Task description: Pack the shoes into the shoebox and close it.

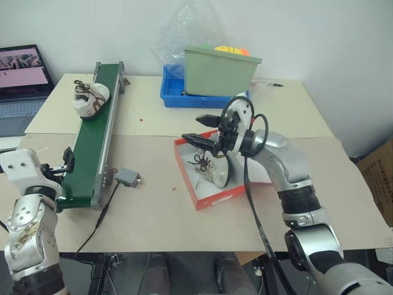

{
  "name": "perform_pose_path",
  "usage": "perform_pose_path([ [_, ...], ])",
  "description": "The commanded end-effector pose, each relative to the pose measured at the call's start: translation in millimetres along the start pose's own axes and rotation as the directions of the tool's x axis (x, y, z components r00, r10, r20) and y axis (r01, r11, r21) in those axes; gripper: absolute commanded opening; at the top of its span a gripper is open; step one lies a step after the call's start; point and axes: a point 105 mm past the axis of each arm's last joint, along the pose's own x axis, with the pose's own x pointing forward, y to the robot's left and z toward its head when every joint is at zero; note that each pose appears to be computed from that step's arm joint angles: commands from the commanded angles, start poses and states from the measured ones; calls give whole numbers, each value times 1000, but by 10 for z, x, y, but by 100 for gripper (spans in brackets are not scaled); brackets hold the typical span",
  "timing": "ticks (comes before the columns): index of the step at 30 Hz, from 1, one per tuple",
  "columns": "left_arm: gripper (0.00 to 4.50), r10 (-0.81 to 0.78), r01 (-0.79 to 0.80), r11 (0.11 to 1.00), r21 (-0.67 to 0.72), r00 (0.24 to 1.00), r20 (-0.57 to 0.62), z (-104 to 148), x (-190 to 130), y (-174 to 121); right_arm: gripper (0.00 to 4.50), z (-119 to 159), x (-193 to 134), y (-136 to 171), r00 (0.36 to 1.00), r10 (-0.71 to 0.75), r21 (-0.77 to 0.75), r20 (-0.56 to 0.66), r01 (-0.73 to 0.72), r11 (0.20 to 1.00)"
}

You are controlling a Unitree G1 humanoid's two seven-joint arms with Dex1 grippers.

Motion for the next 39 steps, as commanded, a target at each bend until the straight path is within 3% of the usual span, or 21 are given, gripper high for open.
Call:
perform_pose_path([
  [1,447,-16,16,1000,1,999,39,52,93,44,450,155,-14,64,999,18,-36,45,-17,999],
  [16,447,-134,134,991,-5,991,-9,-190,371,-48,450,150,-98,63,1000,-8,-56,15,9,998],
  [25,447,-150,150,989,-10,989,15,-123,488,-60,450,146,-129,49,1000,-23,-64,7,24,998],
  [28,377,-169,170,985,-16,985,38,-76,496,-110,450,143,-127,46,1000,-26,-71,3,26,997],
  [33,207,-197,198,980,-20,979,50,-42,491,-208,450,157,-122,50,1000,-24,-87,-6,23,996],
  [36,162,-224,225,974,-4,973,58,22,498,-315,450,169,-124,51,1000,-23,-91,-9,22,996],
  [39,148,-313,312,949,36,937,156,358,473,-700,450,211,-146,16,999,-39,-12,21,39,999],
])
